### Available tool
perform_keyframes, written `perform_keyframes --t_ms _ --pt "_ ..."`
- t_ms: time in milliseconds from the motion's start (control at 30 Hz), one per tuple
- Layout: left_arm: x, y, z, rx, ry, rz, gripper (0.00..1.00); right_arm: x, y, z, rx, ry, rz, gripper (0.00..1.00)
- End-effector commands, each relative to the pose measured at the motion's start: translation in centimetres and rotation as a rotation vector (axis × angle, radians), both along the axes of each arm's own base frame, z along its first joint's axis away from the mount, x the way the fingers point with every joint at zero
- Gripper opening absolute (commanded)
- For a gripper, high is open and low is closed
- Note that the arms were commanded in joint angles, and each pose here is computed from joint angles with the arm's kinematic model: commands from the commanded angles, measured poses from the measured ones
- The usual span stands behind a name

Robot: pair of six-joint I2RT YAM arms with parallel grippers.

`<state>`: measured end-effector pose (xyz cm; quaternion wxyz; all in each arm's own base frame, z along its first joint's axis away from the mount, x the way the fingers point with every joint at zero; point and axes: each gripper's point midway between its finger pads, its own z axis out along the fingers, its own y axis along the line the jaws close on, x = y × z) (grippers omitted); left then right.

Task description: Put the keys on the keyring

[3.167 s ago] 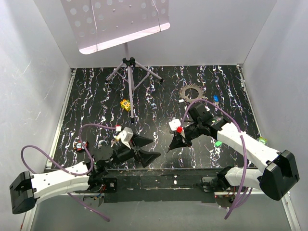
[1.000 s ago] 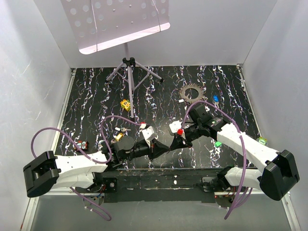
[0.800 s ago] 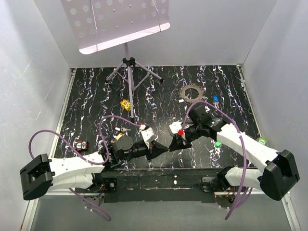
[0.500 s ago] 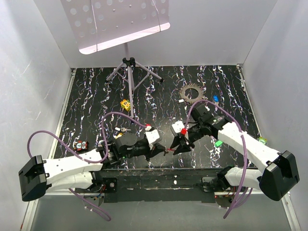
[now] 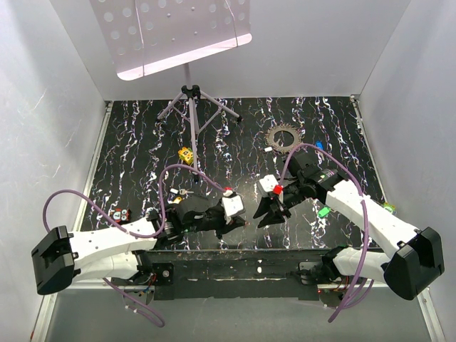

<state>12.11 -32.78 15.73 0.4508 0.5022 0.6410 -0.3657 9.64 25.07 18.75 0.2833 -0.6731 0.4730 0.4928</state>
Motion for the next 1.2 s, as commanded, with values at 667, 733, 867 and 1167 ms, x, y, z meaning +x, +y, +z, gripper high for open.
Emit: perform_keyframes --t_ms 667,733,867,1167 --pt "-0.4 -1.9 3.7 -0.173 0.025 -0.028 0.0 1.3 0.9 -1.4 -0.029 -0.018 -0.041 0.31" --pt "-0.4 -1.9 3.7 -0.173 0.028 -0.026 0.0 1.2 1.0 -1.3 -0.025 -0.014 -0.039 0.29" --pt "-0.3 -2.0 3.5 -0.173 0.034 -0.016 0.0 1.2 1.1 -1.2 -0.024 -0.011 -0.038 0.25" --pt "0.2 -1.7 3.3 -0.177 0.046 0.024 0.0 0.8 1.0 -0.7 -0.019 -0.004 -0.027 0.01"
